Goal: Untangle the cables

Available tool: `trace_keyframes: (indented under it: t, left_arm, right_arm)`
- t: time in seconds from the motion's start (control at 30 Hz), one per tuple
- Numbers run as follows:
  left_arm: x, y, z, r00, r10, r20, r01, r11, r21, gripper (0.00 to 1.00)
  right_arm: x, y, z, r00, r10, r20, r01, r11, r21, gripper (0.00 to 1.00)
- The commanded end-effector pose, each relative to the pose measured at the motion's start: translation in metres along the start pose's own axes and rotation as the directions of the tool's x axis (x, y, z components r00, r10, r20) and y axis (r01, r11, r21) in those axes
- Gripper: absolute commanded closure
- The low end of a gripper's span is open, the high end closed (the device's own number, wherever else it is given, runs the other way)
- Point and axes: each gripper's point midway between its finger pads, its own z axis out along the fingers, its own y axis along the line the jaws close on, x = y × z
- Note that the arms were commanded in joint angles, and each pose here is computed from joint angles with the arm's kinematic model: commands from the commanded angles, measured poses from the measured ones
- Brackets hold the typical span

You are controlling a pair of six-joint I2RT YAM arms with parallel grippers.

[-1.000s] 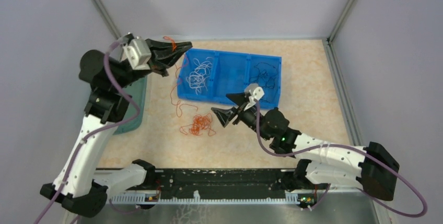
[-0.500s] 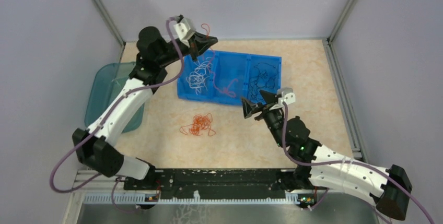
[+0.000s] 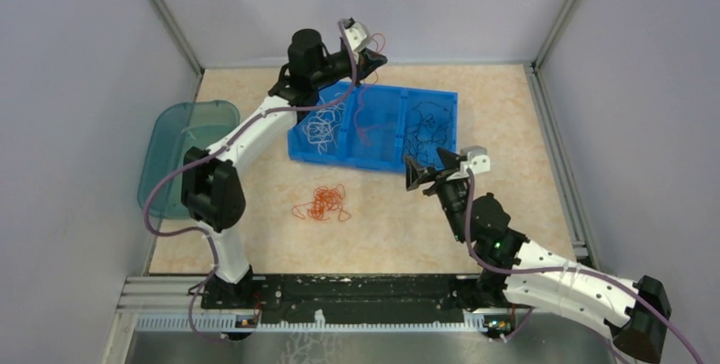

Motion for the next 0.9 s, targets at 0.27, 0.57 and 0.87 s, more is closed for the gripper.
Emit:
trace_keyframes:
  t: [0.27, 0.57, 0.87]
  left_arm:
    - [0.058, -0.002, 0.023, 0.987, 0.034, -0.157, -0.042, 0.998, -0.044, 0.90]
    - [0.139, -0.011, -0.009, 0.877, 0.052, -0.477, -0.115, 0.988, -0.105, 0.54]
    - [0.108, -0.013, -0.022, 0.884, -0.021, -0.467, -0.043, 0.991, -0.126, 0.31]
  right_arm:
    - [-0.011, -0.005, 0.005, 0.999, -0.016, 0.032, 0.015, 1.000, 0.024, 0.15]
    - [-0.018, -0.008, 0.007, 1.000, -0.006, 0.017, 0.005, 0.999, 0.053, 0.14]
    - [-0.016, -0.004, 0.014, 0.999, -0.013, -0.047, 0.016, 0.998, 0.064, 0.13]
